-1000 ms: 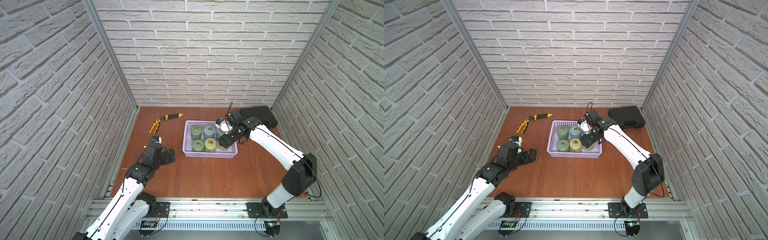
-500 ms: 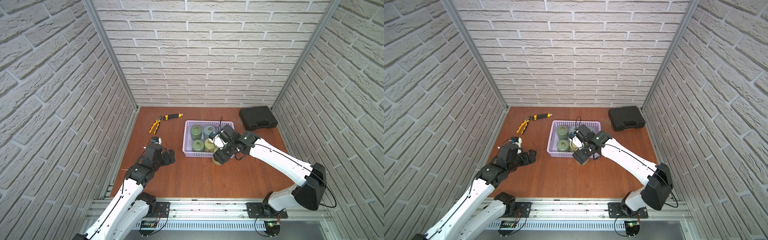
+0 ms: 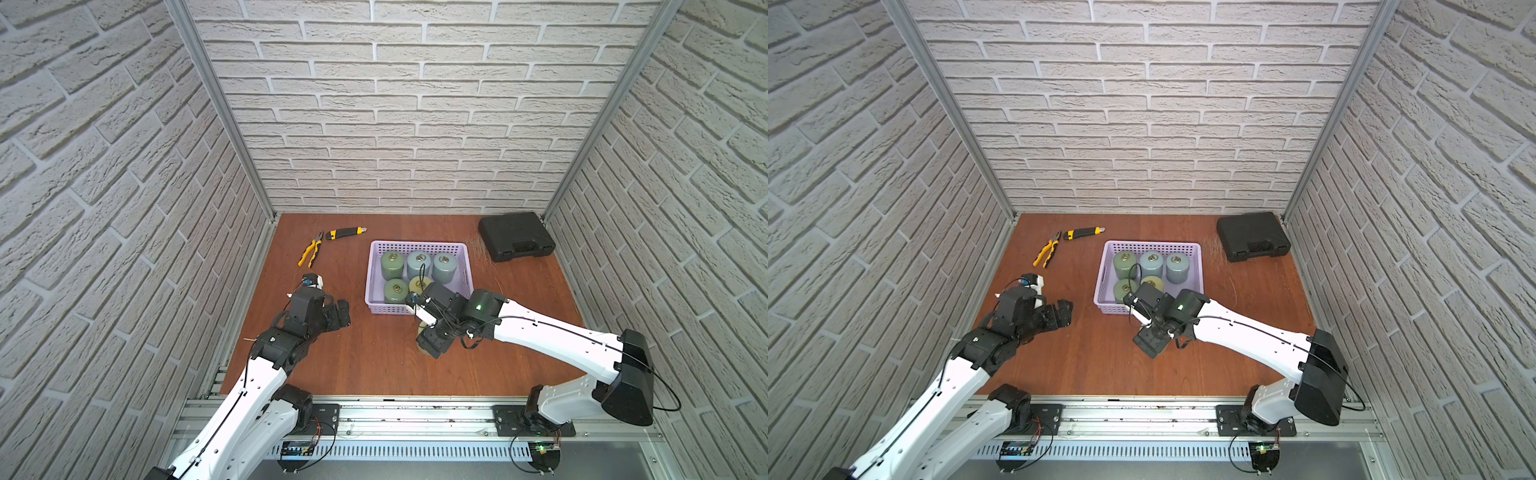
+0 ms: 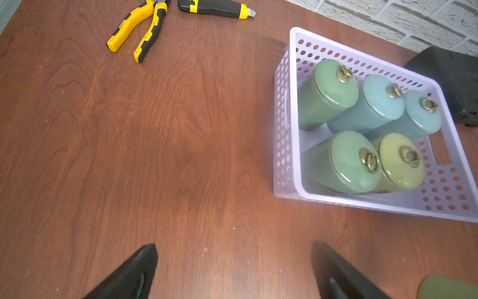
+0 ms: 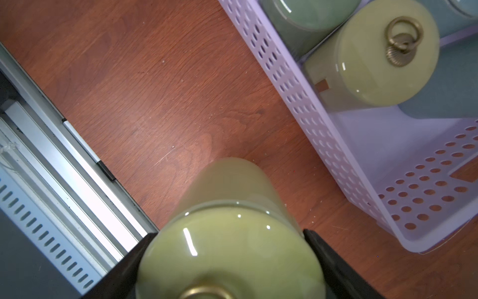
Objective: Take the tea canister out of the basket
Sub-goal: Place the tea canister at the center of the board.
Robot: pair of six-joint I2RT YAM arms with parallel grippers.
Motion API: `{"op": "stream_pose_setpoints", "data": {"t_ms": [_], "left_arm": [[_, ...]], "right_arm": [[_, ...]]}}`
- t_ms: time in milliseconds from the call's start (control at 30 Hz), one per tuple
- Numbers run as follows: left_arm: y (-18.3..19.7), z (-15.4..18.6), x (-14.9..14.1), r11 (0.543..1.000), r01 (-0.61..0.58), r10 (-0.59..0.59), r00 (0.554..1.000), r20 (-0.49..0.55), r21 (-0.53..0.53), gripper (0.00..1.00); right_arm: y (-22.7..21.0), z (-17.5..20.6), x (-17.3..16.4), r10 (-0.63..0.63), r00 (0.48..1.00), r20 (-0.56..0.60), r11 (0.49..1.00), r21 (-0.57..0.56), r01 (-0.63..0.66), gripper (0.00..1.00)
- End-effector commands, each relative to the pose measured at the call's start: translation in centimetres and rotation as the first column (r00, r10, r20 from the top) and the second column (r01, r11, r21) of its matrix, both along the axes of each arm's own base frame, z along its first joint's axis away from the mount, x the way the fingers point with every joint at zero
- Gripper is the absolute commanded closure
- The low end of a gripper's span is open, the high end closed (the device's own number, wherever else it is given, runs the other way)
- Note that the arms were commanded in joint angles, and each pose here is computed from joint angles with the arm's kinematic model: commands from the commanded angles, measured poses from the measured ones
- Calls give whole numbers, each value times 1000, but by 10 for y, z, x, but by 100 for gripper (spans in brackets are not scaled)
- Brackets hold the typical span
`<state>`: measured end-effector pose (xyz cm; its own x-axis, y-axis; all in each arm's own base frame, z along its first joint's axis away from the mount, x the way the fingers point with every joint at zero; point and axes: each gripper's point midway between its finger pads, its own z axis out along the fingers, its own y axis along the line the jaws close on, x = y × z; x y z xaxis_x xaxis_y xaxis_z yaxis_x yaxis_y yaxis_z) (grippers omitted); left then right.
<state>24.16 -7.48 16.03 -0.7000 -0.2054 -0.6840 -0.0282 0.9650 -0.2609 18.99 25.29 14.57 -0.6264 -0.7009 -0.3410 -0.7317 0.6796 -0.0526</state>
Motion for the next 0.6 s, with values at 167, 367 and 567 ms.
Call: {"op": "stream_pose_setpoints", "data": {"t_ms": [167,367,567], "left_arm": [[2,-8,-3,1000,-12,12,1000,-19,-8,2],[1,-11,-5,1000,-8,8,1000,-29,-12,2],[1,-13,-6,1000,-7,6,999,-35,-12,2]], "right_arm": [[24,8,-14,-9,997,82,996,89,2,50],[33,-5,-32,16,996,84,996,82,-23,50],[40,-17,-44,35,996,76,996,77,-41,50]]}}
